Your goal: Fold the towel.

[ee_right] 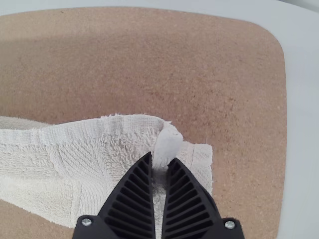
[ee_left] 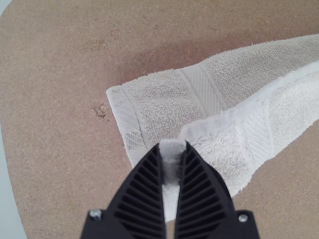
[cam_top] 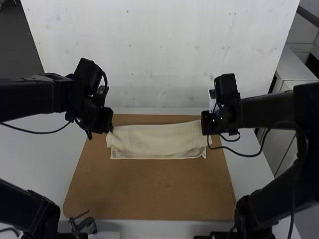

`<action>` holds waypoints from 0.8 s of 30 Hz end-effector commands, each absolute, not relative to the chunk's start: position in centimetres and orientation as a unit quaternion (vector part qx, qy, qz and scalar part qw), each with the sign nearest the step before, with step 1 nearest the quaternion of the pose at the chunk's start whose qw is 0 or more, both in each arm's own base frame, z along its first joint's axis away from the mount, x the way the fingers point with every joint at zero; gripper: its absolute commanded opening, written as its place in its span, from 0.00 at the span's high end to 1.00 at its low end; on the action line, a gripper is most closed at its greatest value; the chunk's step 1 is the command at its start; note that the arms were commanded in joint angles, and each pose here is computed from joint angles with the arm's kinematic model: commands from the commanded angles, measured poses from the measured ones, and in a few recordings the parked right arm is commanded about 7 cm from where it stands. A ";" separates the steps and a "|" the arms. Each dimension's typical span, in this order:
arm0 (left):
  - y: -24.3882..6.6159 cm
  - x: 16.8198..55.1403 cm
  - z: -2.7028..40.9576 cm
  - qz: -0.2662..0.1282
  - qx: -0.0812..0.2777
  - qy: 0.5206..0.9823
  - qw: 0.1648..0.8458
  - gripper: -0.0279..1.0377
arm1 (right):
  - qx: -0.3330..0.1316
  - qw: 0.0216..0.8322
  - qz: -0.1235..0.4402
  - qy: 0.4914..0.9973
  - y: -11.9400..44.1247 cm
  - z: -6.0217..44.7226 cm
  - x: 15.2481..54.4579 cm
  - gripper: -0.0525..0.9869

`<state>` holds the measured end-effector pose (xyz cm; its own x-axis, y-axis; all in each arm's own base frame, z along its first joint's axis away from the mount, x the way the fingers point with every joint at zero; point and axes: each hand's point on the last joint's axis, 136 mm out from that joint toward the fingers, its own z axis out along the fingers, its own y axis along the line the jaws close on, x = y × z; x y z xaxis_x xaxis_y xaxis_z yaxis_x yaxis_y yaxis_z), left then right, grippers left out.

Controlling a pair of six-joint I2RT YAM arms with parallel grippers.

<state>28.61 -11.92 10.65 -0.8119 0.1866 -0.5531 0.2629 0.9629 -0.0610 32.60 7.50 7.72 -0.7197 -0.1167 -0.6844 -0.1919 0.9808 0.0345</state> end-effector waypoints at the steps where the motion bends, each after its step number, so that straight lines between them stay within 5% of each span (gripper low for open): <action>1: -12.1 27.7 10.4 -0.069 0.119 0.950 0.279 0.96 | -0.086 0.370 0.049 0.924 7.2 8.0 31.9 0.93; 24: -12.5 36.0 6.4 -0.030 0.117 0.956 0.266 0.96 | -0.052 0.363 0.020 0.930 5.7 5.0 36.4 0.93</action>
<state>34.01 -12.69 5.57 -0.8533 0.1957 -0.4833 0.2368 0.9712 -0.0249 34.85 6.77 4.46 -0.7432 -0.1087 -0.6602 -0.1559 0.9877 0.0129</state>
